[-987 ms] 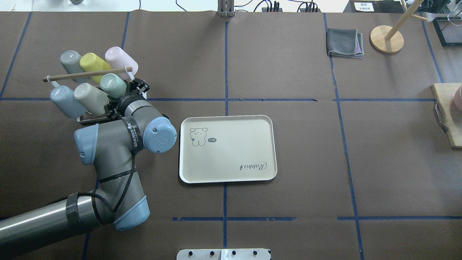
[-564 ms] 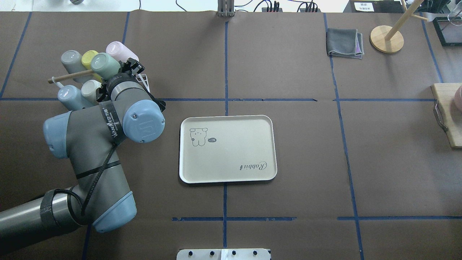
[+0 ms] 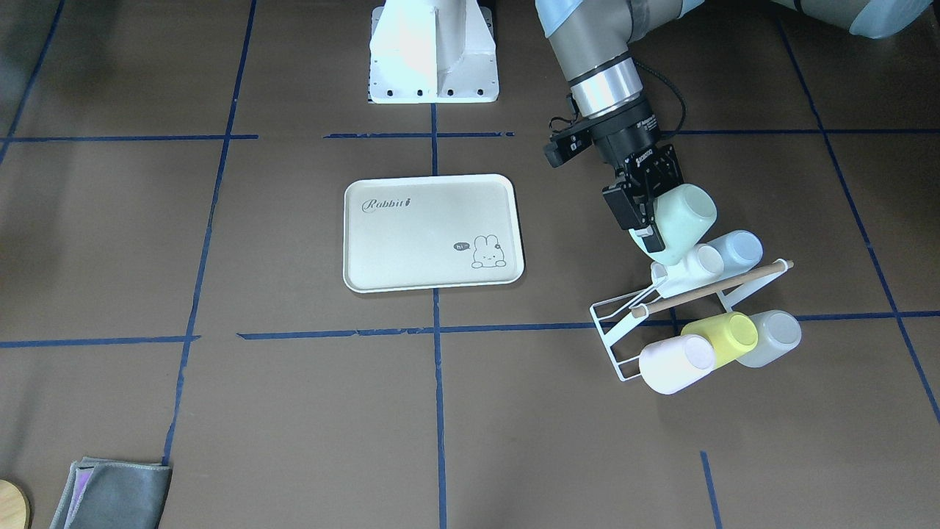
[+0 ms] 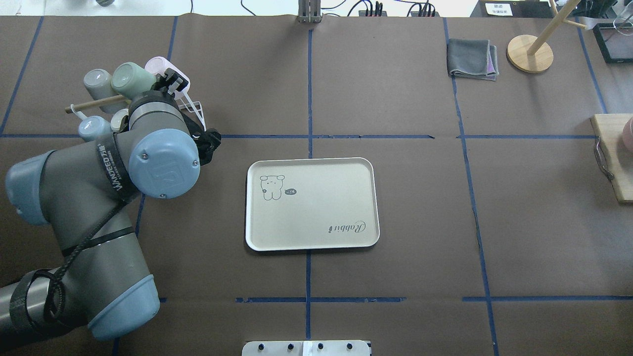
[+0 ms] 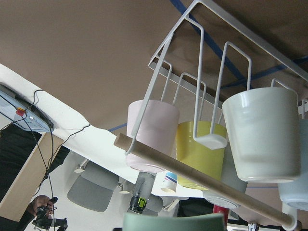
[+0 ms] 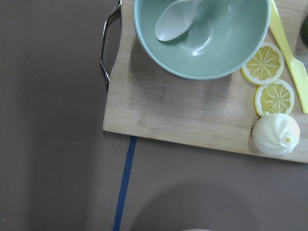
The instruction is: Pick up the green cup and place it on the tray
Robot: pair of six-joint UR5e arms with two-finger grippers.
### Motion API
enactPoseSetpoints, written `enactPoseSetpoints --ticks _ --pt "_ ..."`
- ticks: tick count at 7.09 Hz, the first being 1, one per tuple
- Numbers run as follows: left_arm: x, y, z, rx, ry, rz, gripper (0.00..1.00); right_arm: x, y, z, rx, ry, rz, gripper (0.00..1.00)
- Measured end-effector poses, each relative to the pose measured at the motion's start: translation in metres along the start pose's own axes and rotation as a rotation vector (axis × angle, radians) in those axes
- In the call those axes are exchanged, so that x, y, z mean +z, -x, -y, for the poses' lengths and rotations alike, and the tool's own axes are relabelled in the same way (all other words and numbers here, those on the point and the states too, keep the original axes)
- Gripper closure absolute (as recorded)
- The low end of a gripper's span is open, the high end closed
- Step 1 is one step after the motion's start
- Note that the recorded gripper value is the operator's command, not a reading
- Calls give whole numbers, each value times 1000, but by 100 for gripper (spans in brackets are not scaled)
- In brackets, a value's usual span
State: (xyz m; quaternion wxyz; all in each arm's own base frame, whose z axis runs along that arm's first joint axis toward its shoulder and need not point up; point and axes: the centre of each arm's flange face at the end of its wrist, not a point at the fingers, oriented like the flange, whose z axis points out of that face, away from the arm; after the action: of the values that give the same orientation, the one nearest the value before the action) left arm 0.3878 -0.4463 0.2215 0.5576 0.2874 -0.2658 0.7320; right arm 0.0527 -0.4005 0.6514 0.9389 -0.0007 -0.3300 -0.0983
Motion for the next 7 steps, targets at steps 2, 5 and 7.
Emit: enactPoseSetpoints --ticks 2,5,7 --pt "-30 -3 -11 -231 -149 -30 40 -1 1 2 -4 -3 -1 0" --pt "-73 1 -14 -674 -406 -86 37 -3 2 4 -7 -7 -2 0" --pt "-86 4 -8 -970 -523 -135 37 -5 3 5 -11 -11 -3 0"
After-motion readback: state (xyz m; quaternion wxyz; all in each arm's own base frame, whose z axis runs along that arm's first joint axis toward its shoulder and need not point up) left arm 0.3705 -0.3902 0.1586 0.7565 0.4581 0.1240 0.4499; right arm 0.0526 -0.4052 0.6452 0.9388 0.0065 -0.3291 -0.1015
